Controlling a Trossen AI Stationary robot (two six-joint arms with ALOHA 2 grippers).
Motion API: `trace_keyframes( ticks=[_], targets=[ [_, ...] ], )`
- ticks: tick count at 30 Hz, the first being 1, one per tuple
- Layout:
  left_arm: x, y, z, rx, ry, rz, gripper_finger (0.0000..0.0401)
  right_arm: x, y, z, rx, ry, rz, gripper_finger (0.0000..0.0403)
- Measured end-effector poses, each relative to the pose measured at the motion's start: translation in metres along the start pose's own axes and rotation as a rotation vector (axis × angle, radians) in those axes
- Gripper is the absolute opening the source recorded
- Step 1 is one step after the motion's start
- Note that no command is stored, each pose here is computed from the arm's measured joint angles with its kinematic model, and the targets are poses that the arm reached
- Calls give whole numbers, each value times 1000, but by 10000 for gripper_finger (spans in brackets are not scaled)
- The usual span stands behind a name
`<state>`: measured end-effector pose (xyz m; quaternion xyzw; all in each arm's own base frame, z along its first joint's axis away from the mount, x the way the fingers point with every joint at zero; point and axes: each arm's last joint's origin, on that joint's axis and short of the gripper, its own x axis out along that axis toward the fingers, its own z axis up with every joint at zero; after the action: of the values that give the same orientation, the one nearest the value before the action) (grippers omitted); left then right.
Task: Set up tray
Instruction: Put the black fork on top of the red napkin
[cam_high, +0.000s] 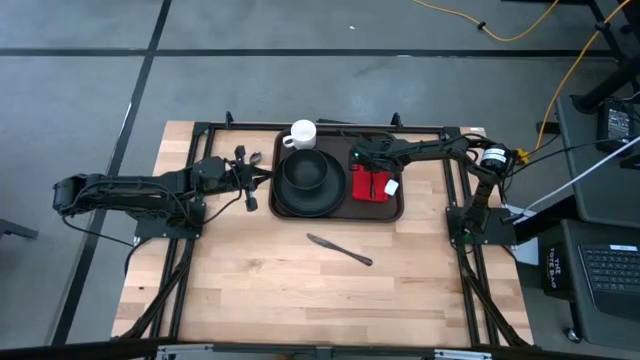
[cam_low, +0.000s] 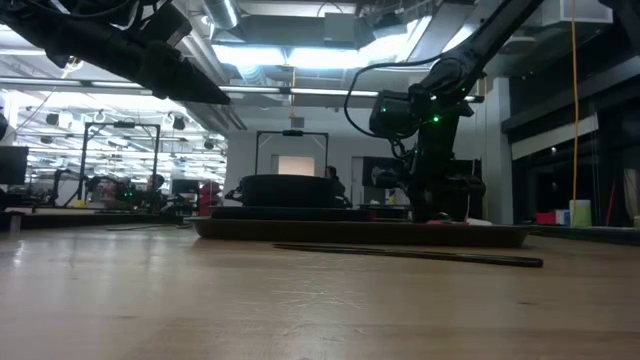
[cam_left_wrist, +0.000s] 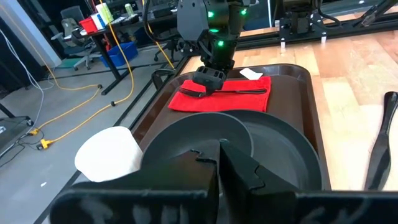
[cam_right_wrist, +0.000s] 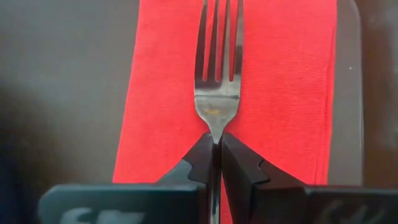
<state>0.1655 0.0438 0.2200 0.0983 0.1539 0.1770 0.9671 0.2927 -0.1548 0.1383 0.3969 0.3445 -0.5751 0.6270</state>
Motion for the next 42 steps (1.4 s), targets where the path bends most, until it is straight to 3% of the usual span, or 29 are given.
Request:
trace_keyframes(
  ticks=[35,42],
  targets=[
    [0,0,0,0,1,-1,3,0,0,0,6,-7,-3,34],
    [0,0,0,-8,1,-1,1,0,0,0,5,-9,-4,79]
  ],
)
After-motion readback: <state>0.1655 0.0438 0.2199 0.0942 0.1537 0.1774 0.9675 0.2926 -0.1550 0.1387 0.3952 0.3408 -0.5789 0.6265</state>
